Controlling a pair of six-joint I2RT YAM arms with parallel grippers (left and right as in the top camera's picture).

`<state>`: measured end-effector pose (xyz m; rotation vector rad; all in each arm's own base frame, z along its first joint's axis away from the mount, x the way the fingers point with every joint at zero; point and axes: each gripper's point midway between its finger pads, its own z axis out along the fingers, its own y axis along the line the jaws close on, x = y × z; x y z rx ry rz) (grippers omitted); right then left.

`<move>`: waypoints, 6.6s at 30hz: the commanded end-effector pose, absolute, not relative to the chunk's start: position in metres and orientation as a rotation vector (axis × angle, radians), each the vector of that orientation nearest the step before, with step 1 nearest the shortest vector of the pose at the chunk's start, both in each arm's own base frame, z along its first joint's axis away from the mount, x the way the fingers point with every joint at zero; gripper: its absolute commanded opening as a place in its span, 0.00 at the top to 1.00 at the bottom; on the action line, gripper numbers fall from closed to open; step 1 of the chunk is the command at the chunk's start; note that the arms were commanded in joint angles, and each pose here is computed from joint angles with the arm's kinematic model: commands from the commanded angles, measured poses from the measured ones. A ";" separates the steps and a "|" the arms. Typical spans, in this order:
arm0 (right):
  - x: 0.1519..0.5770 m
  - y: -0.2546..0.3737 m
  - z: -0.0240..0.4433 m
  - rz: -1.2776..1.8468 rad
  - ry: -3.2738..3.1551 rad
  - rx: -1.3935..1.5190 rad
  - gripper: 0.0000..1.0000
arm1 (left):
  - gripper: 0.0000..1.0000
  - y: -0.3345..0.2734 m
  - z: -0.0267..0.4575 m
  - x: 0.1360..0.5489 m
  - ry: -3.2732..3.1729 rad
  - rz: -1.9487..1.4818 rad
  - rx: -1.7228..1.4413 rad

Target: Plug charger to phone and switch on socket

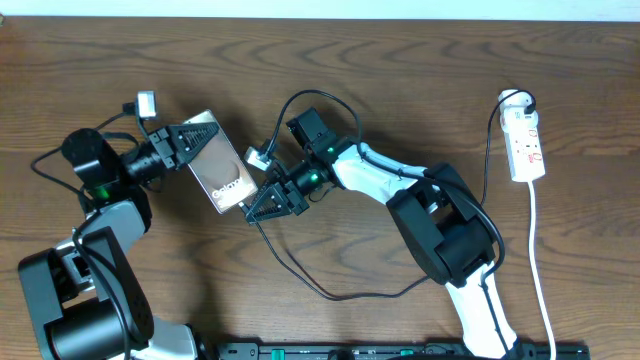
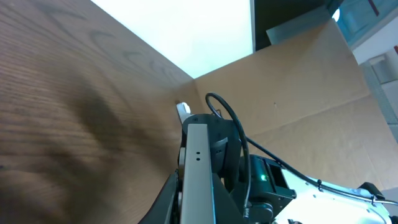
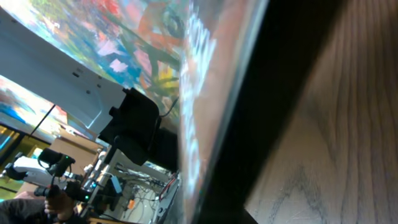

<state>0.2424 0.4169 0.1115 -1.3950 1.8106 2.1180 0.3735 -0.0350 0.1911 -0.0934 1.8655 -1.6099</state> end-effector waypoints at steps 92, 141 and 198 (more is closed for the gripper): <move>0.258 0.442 0.120 2.097 1.912 -1.311 0.99 | 0.93 -0.024 0.197 0.366 1.844 -1.592 -0.052; 0.287 0.458 0.134 2.025 1.969 -1.151 0.99 | 0.93 -0.030 0.200 0.378 1.829 -1.561 -0.105; 0.335 0.212 0.017 0.092 3.155 0.141 0.61 | 0.92 0.047 0.201 0.364 1.783 -1.507 -0.282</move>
